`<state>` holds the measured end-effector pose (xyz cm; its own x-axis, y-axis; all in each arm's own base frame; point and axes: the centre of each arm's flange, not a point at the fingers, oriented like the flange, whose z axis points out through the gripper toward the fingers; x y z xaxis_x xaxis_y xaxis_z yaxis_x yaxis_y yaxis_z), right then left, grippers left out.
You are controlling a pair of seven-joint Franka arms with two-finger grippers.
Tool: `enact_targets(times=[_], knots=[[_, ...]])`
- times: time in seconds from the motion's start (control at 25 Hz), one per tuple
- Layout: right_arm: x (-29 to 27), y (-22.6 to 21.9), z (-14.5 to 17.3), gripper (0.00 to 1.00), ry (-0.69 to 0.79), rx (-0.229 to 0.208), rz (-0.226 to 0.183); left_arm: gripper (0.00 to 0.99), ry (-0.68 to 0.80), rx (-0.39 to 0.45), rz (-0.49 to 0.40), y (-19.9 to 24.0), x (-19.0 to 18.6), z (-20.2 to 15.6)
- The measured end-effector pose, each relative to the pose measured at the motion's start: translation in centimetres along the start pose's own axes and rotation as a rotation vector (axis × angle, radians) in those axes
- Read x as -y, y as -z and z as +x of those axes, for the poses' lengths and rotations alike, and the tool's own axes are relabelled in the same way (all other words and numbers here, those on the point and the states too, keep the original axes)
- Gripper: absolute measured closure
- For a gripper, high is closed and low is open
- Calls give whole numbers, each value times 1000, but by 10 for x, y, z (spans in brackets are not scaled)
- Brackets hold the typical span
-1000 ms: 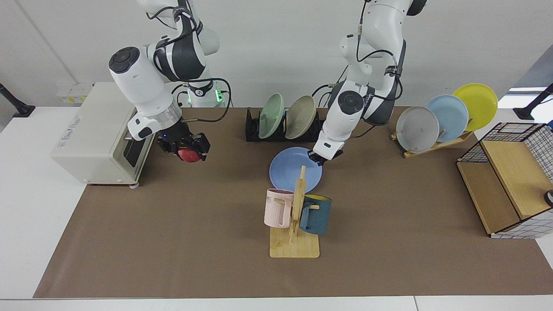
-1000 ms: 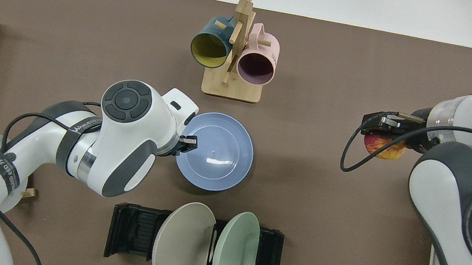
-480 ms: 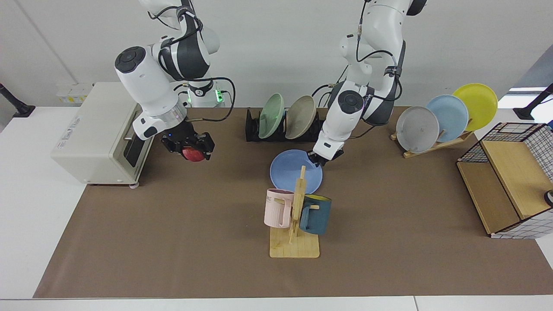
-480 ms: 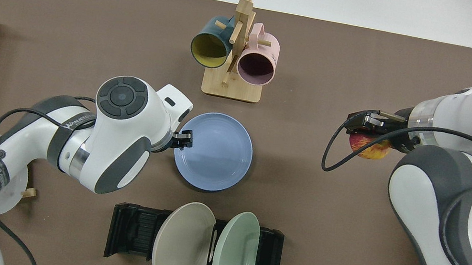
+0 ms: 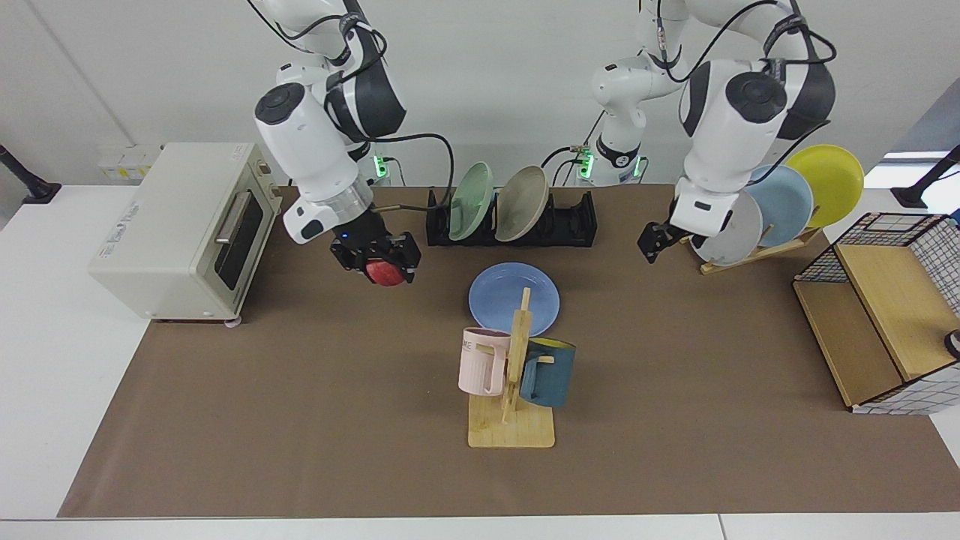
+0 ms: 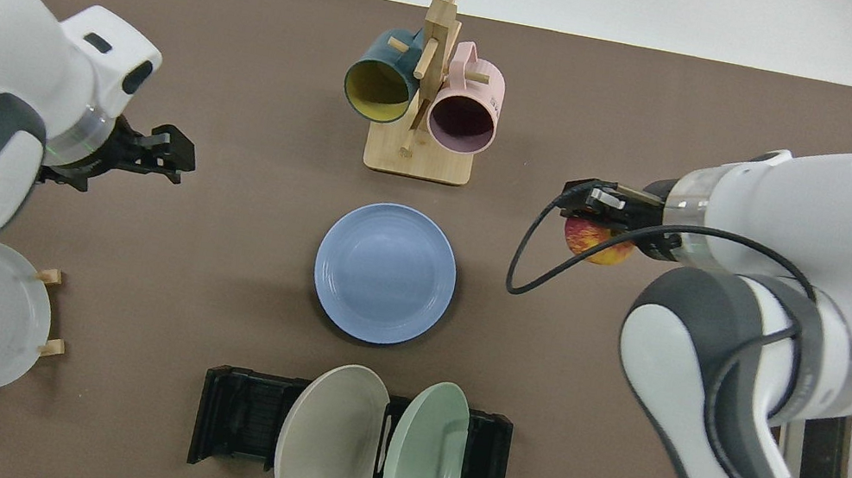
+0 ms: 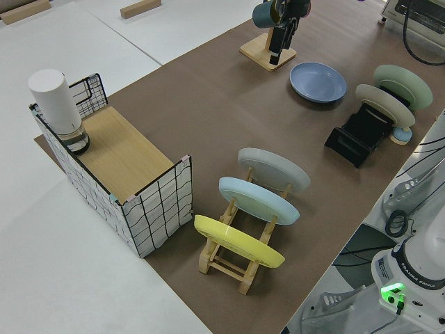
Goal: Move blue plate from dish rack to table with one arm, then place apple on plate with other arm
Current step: 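Withdraw the left gripper while the right gripper carries the apple toward the plate, then lower the apple onto the blue plate with the right gripper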
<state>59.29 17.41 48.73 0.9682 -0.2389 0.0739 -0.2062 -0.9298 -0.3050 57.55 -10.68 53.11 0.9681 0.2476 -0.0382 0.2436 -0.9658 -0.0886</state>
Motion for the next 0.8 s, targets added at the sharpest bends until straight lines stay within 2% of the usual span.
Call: enact_targets(times=[0.12,0.28,0.4,0.52,0.68,0.8], knots=[[35,-21,-14,273,-12,-16,12,0,25,4,8,24,19,3],[71,-50,-37,273,-2,5,-6,0,20,25,21,52,61,5],[92,-72,-52,273,16,11,-41,0,22,8,22,73,79,2],[109,-94,-62,273,31,13,-77,0,22,-4,21,82,81,-2],[122,-131,-74,273,47,17,-138,0,23,18,2,89,82,-6],[130,-157,-82,273,58,9,-169,0,30,32,-11,96,88,-8]])
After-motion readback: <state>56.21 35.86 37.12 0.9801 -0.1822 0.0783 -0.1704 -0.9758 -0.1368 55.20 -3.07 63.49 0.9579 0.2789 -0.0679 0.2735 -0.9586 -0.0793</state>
